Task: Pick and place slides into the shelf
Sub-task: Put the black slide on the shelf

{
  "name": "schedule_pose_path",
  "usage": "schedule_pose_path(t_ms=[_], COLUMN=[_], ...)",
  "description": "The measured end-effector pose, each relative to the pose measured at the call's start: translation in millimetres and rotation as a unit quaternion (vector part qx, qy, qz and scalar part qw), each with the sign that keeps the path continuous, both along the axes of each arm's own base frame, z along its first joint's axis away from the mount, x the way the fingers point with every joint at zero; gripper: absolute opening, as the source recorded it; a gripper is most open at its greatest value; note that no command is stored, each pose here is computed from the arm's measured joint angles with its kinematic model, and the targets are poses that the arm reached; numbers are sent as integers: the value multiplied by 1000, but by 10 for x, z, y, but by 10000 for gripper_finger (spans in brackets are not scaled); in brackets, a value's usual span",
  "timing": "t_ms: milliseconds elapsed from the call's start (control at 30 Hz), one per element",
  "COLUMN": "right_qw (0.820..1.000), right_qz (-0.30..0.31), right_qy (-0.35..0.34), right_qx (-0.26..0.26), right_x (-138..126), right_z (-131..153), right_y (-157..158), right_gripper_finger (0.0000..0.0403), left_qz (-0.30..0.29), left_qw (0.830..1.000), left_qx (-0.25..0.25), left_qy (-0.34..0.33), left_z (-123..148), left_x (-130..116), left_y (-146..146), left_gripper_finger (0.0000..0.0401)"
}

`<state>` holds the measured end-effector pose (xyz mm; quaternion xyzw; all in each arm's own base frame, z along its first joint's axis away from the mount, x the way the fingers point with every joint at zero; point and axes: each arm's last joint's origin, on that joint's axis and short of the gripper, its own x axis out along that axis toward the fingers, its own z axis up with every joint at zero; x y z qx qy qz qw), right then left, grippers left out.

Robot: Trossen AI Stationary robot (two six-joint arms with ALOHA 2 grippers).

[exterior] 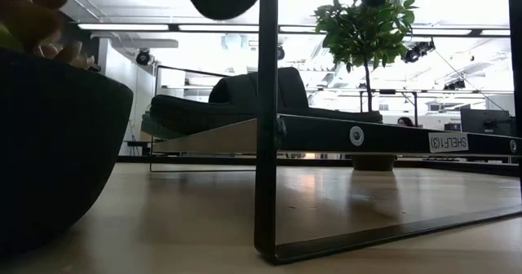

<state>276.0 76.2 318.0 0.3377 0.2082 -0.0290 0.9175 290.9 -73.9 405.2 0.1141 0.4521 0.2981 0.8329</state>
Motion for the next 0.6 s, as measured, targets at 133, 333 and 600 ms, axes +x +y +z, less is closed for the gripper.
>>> schedule_pose_path(t_ms=[133,333,600], right_qw=[998,997,994], right_qz=[-56,-76,-98], right_qy=[-12,-19,-39], right_qx=[-17,-10,-32], right_x=[-142,-157,-278], right_z=[95,114,220], right_y=[12,16,-3], right_gripper_finger=[83,83,83], left_qz=[29,-5,-55], left_qw=[999,996,995], left_qx=[-11,-4,10], left_qy=[-39,-93,-88], left_z=[26,127,163], left_x=[119,351,426], left_y=[181,421,484], left_gripper_finger=[2,2,2])
